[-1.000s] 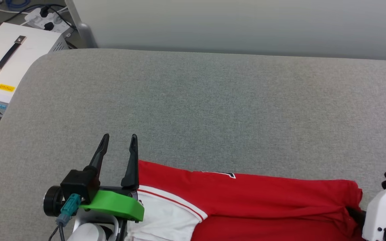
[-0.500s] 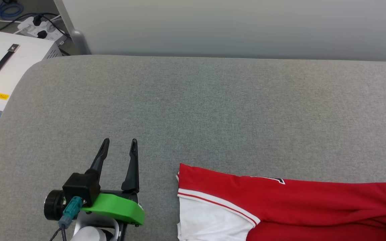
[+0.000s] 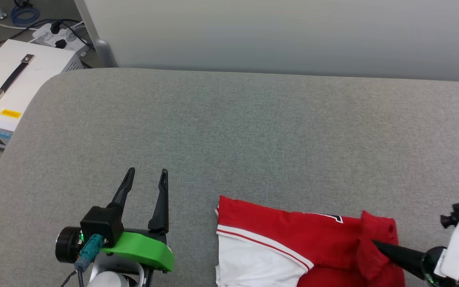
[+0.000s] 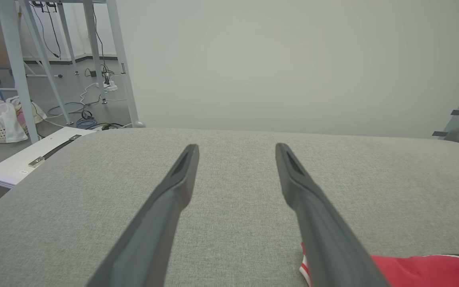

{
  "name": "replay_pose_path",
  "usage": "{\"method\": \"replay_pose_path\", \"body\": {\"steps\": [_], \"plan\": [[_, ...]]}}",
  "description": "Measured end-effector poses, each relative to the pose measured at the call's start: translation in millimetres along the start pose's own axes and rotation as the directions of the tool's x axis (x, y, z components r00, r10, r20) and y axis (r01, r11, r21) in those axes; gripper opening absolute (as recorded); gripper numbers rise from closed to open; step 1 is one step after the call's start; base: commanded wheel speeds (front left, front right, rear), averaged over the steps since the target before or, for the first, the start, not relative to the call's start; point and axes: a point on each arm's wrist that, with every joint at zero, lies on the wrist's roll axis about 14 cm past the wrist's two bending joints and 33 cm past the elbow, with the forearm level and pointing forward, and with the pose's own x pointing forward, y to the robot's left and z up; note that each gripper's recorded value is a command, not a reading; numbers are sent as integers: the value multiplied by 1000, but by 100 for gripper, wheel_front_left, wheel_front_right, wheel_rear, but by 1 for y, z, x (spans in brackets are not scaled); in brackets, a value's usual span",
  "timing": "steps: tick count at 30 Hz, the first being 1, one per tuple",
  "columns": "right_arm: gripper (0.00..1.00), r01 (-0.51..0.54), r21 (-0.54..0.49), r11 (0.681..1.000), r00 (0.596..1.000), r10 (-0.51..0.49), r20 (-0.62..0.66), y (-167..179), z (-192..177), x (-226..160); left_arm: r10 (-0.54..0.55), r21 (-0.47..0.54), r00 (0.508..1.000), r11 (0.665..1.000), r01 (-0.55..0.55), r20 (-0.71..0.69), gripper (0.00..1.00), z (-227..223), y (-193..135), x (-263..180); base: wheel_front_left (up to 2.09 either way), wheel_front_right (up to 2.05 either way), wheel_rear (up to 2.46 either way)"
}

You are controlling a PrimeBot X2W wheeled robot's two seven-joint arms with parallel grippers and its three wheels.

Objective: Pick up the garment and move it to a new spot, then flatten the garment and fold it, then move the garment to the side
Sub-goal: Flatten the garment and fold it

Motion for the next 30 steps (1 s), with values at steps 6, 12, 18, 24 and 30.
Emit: {"method": "replay_pose_path", "body": {"steps": [6, 12, 18, 24, 30], "plan": [[0, -238, 70, 969, 963, 245, -112, 49, -30, 45, 17, 3, 1000, 1000, -17, -4, 100, 0, 5, -1, 0, 0, 0], [0, -327, 98, 940, 912, 341, -230, 85, -63, 91, 31, -6, 1000, 999, -31, -3, 100, -1, 9, 7, 0, 0, 0], [0, -282, 74, 956, 927, 292, -238, 79, -68, 120, 64, 0, 998, 998, -64, -7, 100, -4, 20, 12, 0, 0, 0], [100, -234, 90, 968, 931, 250, -266, 66, -82, 139, 90, -6, 995, 996, -91, -37, 100, -17, 27, 14, 0, 0, 0], [100, -278, 72, 958, 925, 287, -249, 81, -82, 136, 80, -10, 996, 997, -81, -32, 100, -17, 24, 15, 0, 0, 0]]}}
